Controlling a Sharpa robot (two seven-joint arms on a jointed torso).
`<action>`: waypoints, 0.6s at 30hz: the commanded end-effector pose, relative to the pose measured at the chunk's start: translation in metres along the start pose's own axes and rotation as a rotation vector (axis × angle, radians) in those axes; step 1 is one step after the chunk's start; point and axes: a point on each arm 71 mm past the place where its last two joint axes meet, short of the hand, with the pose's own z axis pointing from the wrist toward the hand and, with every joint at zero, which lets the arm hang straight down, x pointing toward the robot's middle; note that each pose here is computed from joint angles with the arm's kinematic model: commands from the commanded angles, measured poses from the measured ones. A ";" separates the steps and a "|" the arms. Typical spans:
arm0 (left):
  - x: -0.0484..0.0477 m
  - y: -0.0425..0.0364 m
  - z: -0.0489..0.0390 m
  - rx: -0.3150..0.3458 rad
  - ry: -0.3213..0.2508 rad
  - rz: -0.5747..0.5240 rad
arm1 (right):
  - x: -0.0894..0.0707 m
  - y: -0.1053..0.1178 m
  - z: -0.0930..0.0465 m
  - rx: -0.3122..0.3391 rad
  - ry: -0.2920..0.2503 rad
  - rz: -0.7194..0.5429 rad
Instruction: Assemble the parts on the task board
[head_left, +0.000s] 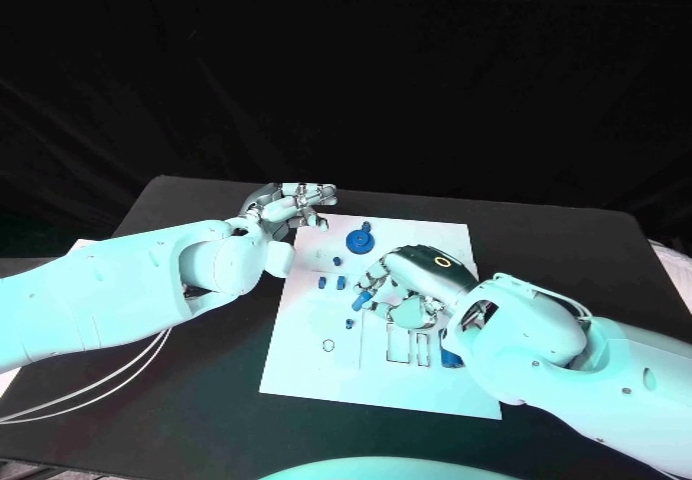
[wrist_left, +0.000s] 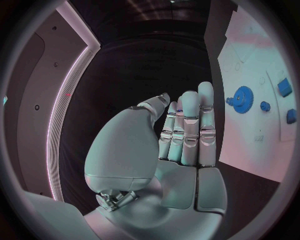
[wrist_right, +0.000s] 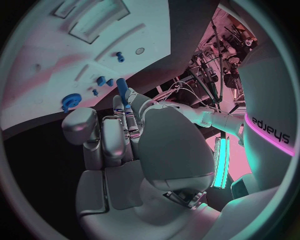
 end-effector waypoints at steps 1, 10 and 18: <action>0.0047 -0.0004 0.0009 0.006 0.028 -0.004 | 0.014 0.010 0.004 -0.048 0.026 0.011; 0.0075 0.0000 0.0014 0.005 0.035 -0.006 | 0.040 0.019 0.011 -0.069 0.079 0.036; 0.0083 0.0000 0.0014 0.005 0.037 -0.007 | 0.051 0.018 0.013 -0.062 0.107 0.035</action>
